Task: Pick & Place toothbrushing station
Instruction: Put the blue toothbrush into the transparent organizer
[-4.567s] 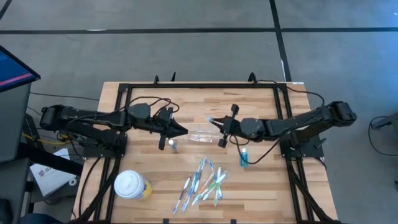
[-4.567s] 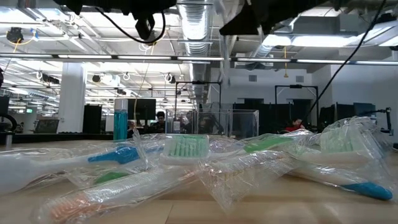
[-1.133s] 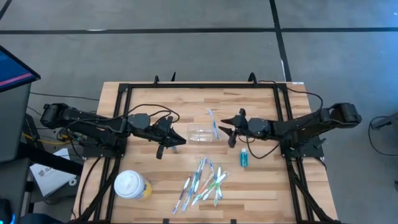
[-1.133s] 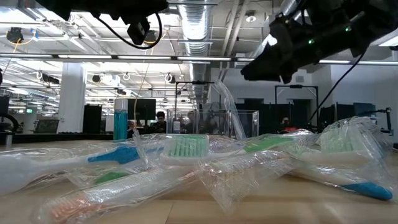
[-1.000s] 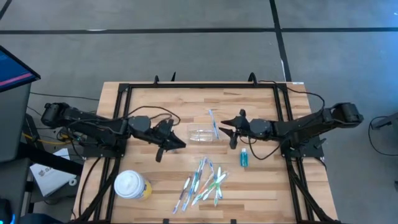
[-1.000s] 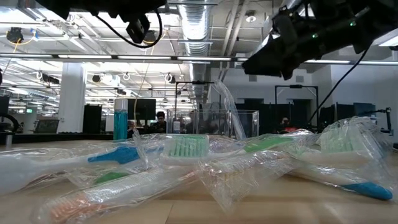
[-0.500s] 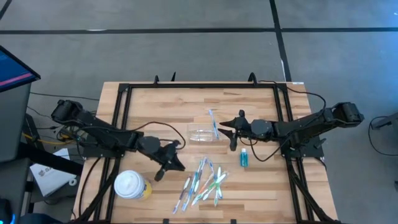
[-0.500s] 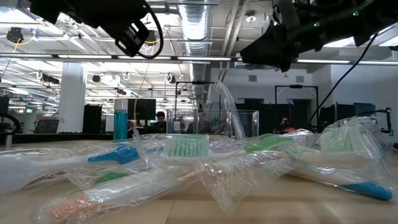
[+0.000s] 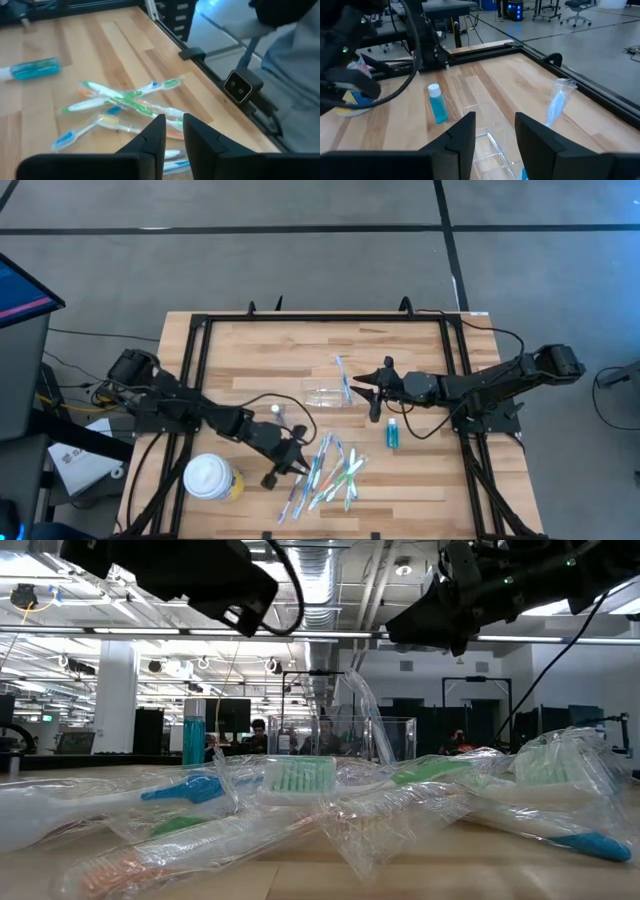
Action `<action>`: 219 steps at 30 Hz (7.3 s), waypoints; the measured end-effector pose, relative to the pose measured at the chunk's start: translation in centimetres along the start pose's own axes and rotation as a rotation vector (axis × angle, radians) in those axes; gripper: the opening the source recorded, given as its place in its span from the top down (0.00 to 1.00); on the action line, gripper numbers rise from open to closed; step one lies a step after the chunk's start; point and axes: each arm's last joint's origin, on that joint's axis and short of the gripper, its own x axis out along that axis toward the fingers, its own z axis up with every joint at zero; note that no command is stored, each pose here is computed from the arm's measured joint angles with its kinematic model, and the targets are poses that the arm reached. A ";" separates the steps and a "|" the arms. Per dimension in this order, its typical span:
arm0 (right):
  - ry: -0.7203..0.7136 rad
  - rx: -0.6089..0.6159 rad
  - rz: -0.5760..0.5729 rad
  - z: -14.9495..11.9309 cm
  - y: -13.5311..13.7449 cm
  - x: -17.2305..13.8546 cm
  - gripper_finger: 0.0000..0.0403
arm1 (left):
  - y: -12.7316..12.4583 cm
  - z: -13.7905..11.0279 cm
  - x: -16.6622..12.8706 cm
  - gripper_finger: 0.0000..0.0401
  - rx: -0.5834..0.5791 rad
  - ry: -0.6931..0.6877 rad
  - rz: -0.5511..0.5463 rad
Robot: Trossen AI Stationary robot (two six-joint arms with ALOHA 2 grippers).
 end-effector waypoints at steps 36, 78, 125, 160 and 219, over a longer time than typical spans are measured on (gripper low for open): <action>-0.001 0.001 0.000 0.0 0.0 0.0 0.68 | -1.2 -2.4 5.0 0.65 0.501 0.396 0.089; -0.002 0.002 0.000 0.0 0.0 0.0 0.69 | -1.3 -4.8 6.3 0.84 0.614 0.388 0.060; 0.004 0.001 0.004 0.0 0.0 0.0 0.69 | 4.5 3.2 -3.8 0.98 0.067 -0.170 0.359; -0.292 -0.023 0.205 2.9 2.2 -1.1 0.69 | 8.3 -0.5 -6.5 0.98 -0.038 -0.568 0.508; -0.313 -0.101 0.257 2.9 3.1 -1.5 1.00 | 11.2 0.9 -1.1 0.90 -0.055 -0.569 0.475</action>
